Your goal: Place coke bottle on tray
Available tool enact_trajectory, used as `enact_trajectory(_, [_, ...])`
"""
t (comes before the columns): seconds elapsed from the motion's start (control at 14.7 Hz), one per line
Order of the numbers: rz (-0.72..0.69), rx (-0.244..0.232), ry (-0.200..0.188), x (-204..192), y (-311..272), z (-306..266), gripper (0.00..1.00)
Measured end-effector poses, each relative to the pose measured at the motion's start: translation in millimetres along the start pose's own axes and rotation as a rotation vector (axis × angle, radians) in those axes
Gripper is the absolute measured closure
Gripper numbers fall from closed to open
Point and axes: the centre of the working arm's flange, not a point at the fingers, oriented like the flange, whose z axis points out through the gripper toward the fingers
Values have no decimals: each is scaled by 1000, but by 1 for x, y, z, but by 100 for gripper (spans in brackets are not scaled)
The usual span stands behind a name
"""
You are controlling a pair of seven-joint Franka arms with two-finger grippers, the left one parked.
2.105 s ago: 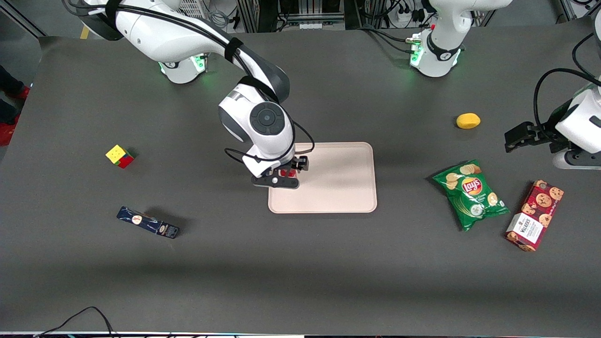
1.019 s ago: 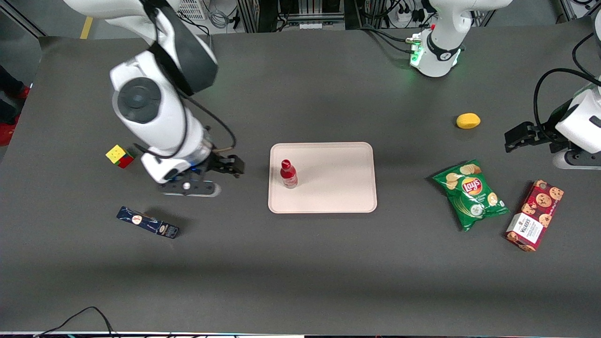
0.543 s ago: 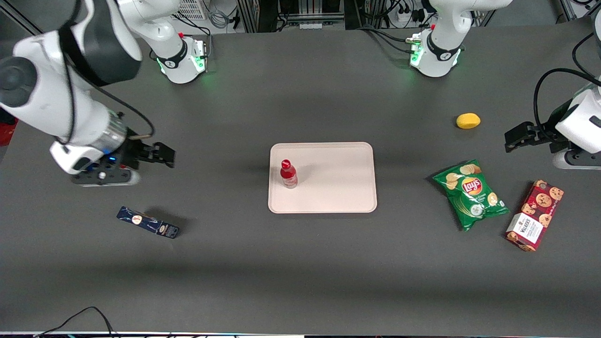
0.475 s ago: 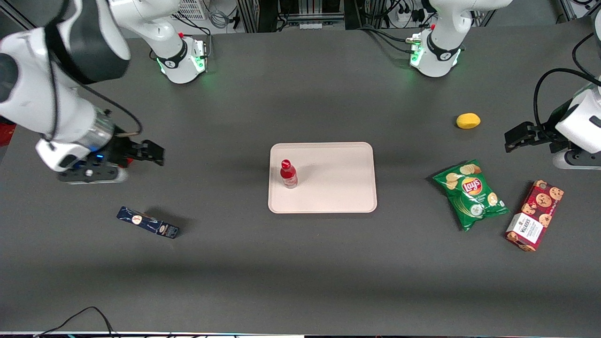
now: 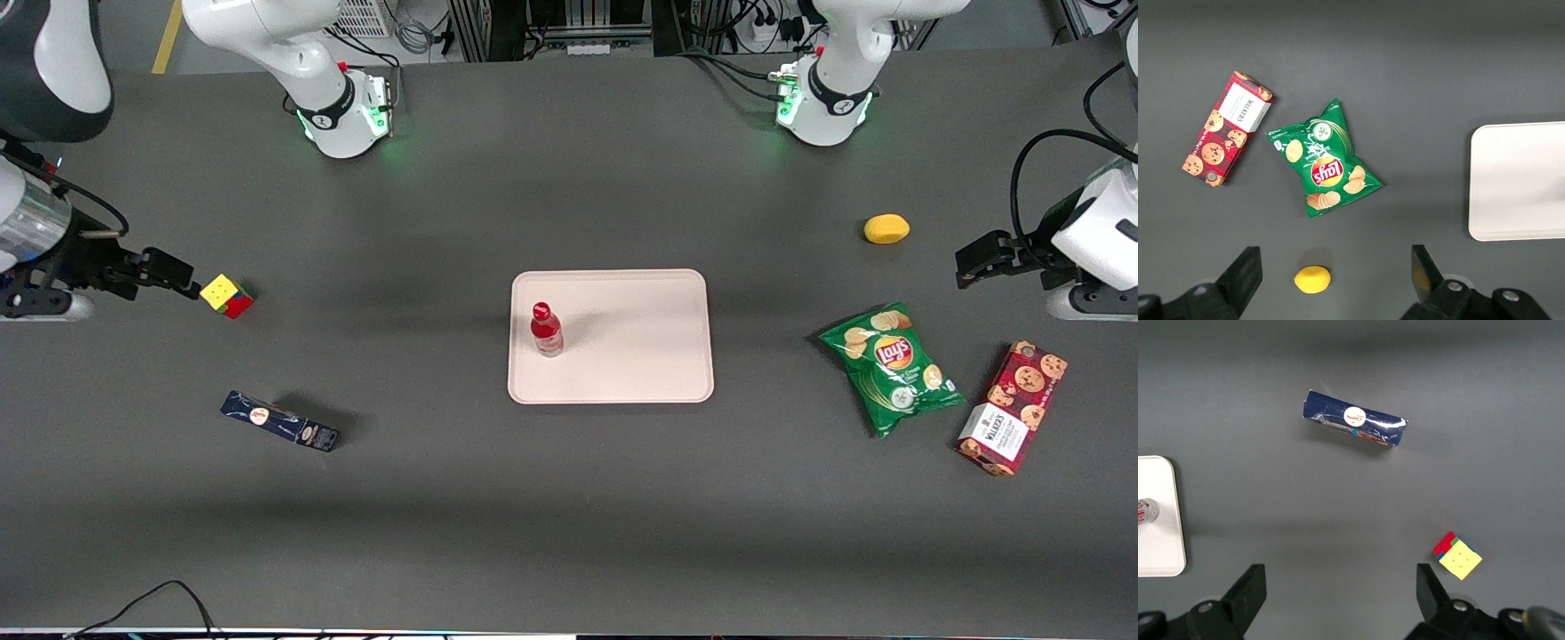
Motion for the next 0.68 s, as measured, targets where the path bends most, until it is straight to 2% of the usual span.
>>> enact_trajectory(0.14, [4,10,20,-12,6,-13,0])
enact_trajectory(0.48, [-7,-3,66,-26,10,-41,0])
enact_trajectory(0.61, [-15,-33,77,-25,12,-47,0])
enact_trajectory(0.68, [-21,-53,67,-26,12,-49,0])
